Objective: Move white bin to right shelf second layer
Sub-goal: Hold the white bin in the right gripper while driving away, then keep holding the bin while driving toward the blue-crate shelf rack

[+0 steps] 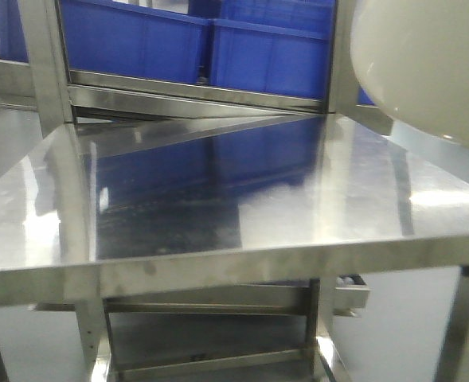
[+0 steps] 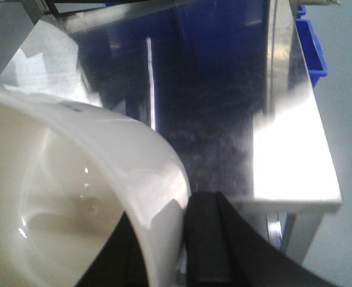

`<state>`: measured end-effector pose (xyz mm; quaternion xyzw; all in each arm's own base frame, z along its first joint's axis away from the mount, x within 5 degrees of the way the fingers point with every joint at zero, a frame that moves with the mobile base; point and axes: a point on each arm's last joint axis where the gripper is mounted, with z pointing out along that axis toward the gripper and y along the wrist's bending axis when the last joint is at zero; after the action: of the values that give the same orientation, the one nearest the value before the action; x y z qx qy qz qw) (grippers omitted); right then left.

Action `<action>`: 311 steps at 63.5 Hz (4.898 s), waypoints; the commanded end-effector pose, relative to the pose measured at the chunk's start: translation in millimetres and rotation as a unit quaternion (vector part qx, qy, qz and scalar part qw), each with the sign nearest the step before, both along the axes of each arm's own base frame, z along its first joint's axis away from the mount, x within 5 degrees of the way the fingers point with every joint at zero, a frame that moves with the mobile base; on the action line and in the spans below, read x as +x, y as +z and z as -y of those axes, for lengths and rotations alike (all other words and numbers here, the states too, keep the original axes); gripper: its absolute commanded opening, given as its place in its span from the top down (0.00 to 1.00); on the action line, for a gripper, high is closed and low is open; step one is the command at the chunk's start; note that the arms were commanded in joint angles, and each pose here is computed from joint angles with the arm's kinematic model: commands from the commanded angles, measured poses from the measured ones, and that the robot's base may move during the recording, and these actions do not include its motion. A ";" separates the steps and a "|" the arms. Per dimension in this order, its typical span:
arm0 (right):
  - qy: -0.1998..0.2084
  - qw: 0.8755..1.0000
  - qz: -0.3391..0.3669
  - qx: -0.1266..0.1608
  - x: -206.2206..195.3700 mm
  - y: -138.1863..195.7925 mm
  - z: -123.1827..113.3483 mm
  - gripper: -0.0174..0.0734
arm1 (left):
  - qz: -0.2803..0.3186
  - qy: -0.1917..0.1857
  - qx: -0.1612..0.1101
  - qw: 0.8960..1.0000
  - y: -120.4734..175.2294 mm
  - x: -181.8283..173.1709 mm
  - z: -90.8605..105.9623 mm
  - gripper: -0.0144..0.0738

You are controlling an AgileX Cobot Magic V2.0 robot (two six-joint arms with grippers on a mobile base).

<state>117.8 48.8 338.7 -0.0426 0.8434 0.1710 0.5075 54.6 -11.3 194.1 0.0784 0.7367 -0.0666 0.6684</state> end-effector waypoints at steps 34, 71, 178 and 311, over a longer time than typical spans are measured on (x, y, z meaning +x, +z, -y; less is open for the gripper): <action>0.000 0.998 0.057 0.020 3.1 17.7 -0.6 0.75 | 0.035 -0.002 -0.010 0.999 -0.6 0.4 0.4 0.74; 0.000 0.998 0.057 0.020 3.1 17.7 -0.6 0.75 | 0.035 -0.002 -0.010 0.999 -0.6 0.4 0.4 0.74; -0.001 0.998 0.054 0.019 2.6 17.3 -0.3 0.75 | 0.035 -0.002 -0.010 0.999 -0.6 0.4 0.4 0.74; -0.001 0.998 0.053 0.018 2.8 17.0 -0.3 0.75 | 0.035 -0.002 -0.010 0.999 -0.6 0.4 0.4 0.74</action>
<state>117.7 48.6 337.6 -0.0436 0.8469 0.1676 0.5028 54.6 -11.3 194.1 0.0784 0.7367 -0.0666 0.6684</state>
